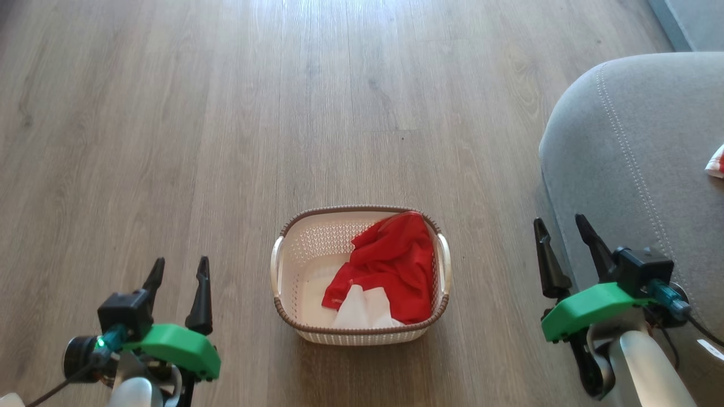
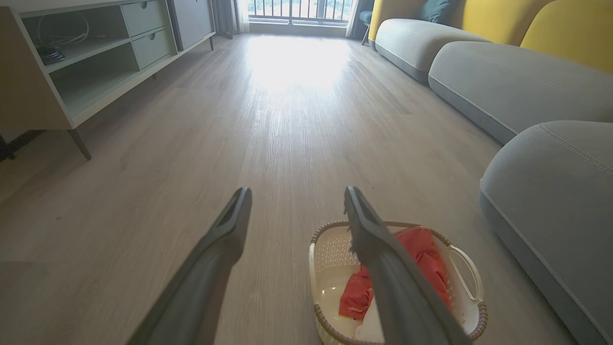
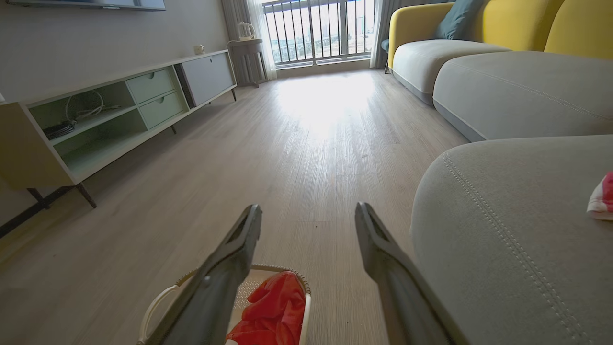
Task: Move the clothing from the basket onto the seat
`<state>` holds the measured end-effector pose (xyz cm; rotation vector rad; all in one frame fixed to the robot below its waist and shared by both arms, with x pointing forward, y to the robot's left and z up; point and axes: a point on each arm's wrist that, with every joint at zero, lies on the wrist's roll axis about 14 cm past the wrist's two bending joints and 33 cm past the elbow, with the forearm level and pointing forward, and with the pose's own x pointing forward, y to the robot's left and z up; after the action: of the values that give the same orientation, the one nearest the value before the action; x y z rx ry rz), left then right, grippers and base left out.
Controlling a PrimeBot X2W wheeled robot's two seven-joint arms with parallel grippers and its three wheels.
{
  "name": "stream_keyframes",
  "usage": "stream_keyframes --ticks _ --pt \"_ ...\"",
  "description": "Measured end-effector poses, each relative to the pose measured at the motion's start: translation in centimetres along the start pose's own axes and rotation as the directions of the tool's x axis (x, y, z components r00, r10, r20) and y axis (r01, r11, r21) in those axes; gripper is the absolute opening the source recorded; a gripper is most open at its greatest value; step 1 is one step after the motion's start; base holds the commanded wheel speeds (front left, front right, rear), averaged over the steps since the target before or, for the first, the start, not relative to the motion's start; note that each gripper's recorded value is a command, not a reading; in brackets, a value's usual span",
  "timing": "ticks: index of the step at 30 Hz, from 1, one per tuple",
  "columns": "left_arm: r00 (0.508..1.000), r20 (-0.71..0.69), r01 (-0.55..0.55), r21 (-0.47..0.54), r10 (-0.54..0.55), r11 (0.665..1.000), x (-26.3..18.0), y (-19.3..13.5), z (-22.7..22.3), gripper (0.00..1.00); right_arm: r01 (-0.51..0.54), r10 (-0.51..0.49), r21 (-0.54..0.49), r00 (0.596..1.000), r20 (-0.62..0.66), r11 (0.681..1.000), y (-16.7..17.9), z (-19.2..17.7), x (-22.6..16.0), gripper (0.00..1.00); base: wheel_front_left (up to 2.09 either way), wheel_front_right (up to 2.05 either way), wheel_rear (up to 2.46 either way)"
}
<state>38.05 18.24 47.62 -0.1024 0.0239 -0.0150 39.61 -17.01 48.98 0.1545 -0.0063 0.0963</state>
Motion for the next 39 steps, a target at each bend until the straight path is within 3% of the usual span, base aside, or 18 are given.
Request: stream_keyframes --ticks 17,23,31,39 --pt "0.999 -0.028 0.032 -0.006 -0.032 0.999 0.0 -0.8 -1.0 1.0 0.049 -0.047 0.032 0.997 -0.056 0.998 -1.0 -2.1 -1.2 1.0 0.0 0.0 0.0" --pt "0.992 -0.077 0.095 -0.011 -0.095 0.995 0.5 -2.7 -2.6 1.0 0.06 -0.058 0.032 0.997 -0.055 0.998 -1.4 -2.2 -0.6 1.0 0.0 0.0 0.0" --pt "0.961 -0.15 0.231 -0.033 -0.233 0.972 3.5 -7.1 -5.6 1.0 0.038 -0.038 0.024 0.999 0.004 0.999 -1.3 -0.7 3.7 1.0 0.0 0.0 0.0" --pt "0.908 -0.232 0.342 -0.066 -0.348 0.937 7.7 -11.0 -10.2 1.0 0.029 -0.029 0.037 0.999 0.017 0.999 -1.9 -1.6 8.0 1.0 0.0 0.0 0.0"
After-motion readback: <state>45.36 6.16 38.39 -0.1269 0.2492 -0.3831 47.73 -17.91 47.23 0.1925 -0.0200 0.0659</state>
